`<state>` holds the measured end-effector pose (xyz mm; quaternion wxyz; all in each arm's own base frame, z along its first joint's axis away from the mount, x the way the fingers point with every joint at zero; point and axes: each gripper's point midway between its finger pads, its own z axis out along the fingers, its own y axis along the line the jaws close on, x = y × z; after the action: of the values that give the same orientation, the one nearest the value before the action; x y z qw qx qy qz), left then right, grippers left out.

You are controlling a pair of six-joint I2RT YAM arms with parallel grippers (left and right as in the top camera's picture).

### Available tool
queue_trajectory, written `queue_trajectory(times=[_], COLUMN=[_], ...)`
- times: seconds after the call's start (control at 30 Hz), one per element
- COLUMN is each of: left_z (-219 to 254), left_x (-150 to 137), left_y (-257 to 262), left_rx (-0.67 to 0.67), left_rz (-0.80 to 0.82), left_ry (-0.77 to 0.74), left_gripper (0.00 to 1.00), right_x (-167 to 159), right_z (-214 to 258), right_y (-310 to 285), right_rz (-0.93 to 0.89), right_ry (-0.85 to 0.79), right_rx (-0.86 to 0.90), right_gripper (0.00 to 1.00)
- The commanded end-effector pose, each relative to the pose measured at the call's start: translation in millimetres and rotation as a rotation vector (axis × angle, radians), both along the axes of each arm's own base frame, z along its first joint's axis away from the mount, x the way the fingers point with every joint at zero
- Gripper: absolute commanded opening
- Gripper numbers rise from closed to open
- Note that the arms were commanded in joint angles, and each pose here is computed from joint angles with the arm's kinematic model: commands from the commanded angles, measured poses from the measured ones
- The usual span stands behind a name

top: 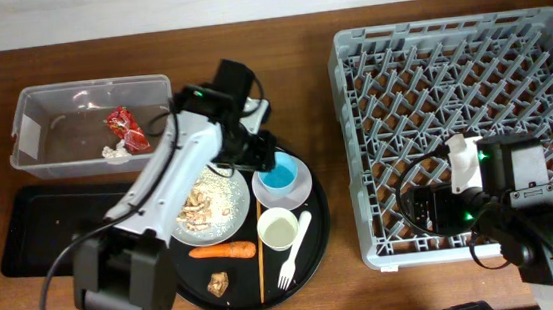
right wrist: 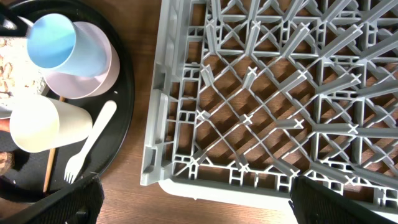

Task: Sort waste into correct bins and load items into the dishwasher rack
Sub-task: 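Grasp the blue cup from the pink bowl with the left gripper and lift, then hand the blue cup from the left gripper to the right gripper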

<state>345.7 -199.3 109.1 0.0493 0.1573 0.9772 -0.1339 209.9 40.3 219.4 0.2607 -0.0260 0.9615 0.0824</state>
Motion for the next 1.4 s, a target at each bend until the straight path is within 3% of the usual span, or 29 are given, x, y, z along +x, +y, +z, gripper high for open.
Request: queue_trajectory(times=[0.0,0.17,0.3,0.53,0.63,0.8,0.93,1.07,1.17,1.2,1.27,1.37], left_z=[-25.4,-32.6,-32.8,-44.6,-43.6,-32.0,14.7,88.0,148.6,159.5,173.8,177.2], left_x=[-9.9,-6.3,-5.5,-10.1,-4.3,2.2,19.3,19.3,4.5,0.9,-4.3,-8.1], left_y=[-4.9,2.4,2.1,4.3,1.4,0.4,11.5,-20.4,-51.2,-53.9,-57.4,-60.4], left_rx=[0.029,0.072,0.070,0.081,0.069,0.061,0.023,-0.342,-0.764,-0.840,-0.936,-0.959], left_rz=[-0.013,0.004,0.004,0.003,0.004,0.008,0.054,-0.103,-0.274,-0.302,-0.326,-0.334], left_ry=[0.016,-0.006,-0.008,0.012,-0.012,-0.028,-0.056,-0.064,-0.066,-0.065,-0.053,-0.041], left_gripper=[0.56,0.48,0.24,0.19,0.02,0.00,0.00,0.00,0.00,0.00,0.00,0.00], right_x=[0.7,0.7,0.7,0.1,-0.7,-0.7,1.0,11.7,27.3,32.7,36.7,28.0], right_z=[6.2,6.2,6.2,5.8,5.4,5.3,4.5,10.5,18.4,21.8,29.1,49.9], right_y=[-2.1,-2.1,-2.1,-2.1,-2.2,-2.2,-15.1,-26.7,-20.8,-10.9,17.4,72.2], right_rz=[-0.001,-0.001,-0.001,-0.001,-0.001,-0.001,-0.041,-0.082,-0.076,-0.035,0.122,0.453], right_ry=[-0.015,-0.015,-0.015,-0.012,-0.008,-0.008,-0.014,-0.064,-0.123,-0.144,-0.183,-0.267], right_rx=[-0.011,-0.011,-0.011,-0.011,-0.011,-0.012,-0.076,-0.132,-0.099,-0.059,0.033,0.228], right_gripper=[0.99,0.99,0.99,0.99,0.99,0.99,0.99,0.98,0.99,0.99,0.99,0.99])
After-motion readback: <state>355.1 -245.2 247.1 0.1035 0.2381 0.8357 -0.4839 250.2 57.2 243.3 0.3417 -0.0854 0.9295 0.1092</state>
